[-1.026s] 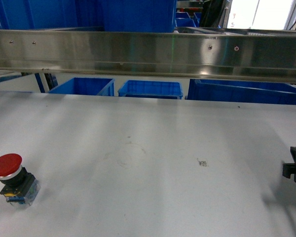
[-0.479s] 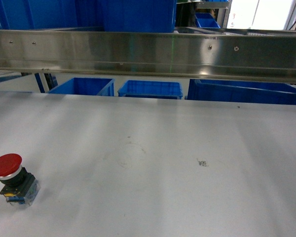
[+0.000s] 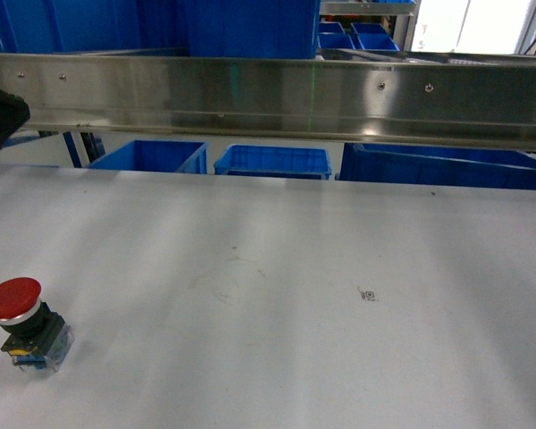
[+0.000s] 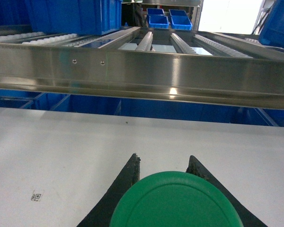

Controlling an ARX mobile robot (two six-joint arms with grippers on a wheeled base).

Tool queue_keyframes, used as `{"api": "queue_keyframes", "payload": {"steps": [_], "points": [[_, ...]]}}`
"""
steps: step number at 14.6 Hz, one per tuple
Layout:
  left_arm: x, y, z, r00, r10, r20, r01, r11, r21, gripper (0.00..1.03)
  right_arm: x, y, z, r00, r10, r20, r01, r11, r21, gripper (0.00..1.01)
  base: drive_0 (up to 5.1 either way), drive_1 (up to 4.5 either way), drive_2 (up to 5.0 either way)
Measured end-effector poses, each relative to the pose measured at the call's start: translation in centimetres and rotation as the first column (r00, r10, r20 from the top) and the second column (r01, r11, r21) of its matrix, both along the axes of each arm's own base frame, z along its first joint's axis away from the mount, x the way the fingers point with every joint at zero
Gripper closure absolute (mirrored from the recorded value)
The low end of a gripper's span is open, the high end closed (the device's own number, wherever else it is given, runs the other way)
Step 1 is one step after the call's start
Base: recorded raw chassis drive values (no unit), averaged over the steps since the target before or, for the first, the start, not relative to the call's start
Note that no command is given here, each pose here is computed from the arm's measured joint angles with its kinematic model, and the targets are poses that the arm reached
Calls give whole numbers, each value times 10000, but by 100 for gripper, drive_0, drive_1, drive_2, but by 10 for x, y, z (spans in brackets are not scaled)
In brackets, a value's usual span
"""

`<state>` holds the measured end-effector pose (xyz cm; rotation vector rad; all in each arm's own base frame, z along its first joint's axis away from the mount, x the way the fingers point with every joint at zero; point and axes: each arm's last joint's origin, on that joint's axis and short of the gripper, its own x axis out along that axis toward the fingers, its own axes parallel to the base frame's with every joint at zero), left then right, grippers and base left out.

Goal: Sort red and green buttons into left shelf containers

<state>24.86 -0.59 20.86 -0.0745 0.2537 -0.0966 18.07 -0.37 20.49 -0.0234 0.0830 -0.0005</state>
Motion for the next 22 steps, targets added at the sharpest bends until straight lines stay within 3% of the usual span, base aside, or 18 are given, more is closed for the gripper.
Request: {"api": "queue_keyframes", "payload": {"steps": [2,5,6,10,13,17,22], "points": [[4,-6,-17,9942,-321,-1026,322,9995,-3,5,0,0,0,10000,-2,4,2,10000,23,74,0,0,0],[-5,-9,-52,9634,-241,-2671,238,9997,-42,5,0,0,0,10000,-2,4,2,10000,23,75,0,0,0],[-8,-10,-57,9585,-233,-2843,239,9997,-15,5,0,0,0,10000,-2,4,2,10000,23,75,0,0,0],[-4,-10,-79,9578,137,-2872,-52,9995,303,5,0,0,0,10000,-2,4,2,10000,23,75,0,0,0],[6,-13,-103,9498,449,-3097,-198,9963,835,5,0,0,0,10000,-2,4,2,10000,23,75,0,0,0],[20,-14,-108,9575,606,-2821,-220,9902,1379,7,0,0,0,10000,-2,4,2,10000,23,75,0,0,0],[18,-16,-110,9507,503,-3061,-32,9883,1523,59,0,0,0,10000,2,4,-2,10000,23,75,0,0,0]]}}
